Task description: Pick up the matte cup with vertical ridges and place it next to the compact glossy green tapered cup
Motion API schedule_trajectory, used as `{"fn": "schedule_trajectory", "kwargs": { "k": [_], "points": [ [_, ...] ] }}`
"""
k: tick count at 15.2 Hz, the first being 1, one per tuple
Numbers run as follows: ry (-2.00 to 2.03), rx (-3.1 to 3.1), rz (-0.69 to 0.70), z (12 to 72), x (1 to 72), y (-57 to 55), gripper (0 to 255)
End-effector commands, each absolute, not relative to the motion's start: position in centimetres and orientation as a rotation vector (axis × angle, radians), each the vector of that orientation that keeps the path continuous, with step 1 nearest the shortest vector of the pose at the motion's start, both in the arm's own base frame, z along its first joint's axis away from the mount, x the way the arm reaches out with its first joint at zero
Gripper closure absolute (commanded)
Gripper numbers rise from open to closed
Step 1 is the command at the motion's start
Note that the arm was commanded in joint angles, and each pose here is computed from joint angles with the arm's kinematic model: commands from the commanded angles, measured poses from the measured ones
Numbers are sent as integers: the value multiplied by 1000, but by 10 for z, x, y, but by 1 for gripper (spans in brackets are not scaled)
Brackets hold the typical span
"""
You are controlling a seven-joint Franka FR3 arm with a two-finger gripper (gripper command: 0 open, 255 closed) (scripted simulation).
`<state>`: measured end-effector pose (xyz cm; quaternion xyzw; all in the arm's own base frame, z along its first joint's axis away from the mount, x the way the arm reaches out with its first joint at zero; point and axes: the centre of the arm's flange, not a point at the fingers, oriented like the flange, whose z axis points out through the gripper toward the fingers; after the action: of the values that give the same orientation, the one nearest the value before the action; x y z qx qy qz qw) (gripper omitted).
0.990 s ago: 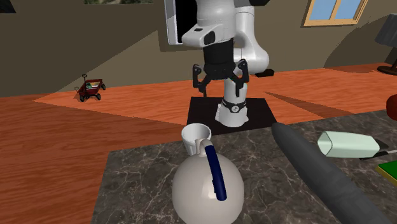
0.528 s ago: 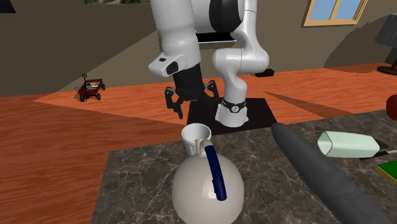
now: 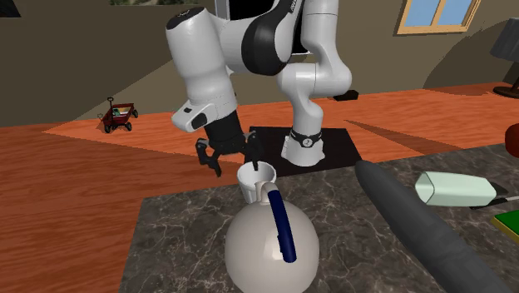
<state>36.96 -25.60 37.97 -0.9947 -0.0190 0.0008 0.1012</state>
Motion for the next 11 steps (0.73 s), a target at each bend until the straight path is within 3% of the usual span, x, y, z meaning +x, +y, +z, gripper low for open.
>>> {"fn": "schedule_trajectory", "kwargs": {
  "k": [1, 11],
  "points": [
    [-57, -2938, 2, 370, 369, -255, 0],
    [-57, -2938, 2, 351, 369, -251, 0]
  ]
}}
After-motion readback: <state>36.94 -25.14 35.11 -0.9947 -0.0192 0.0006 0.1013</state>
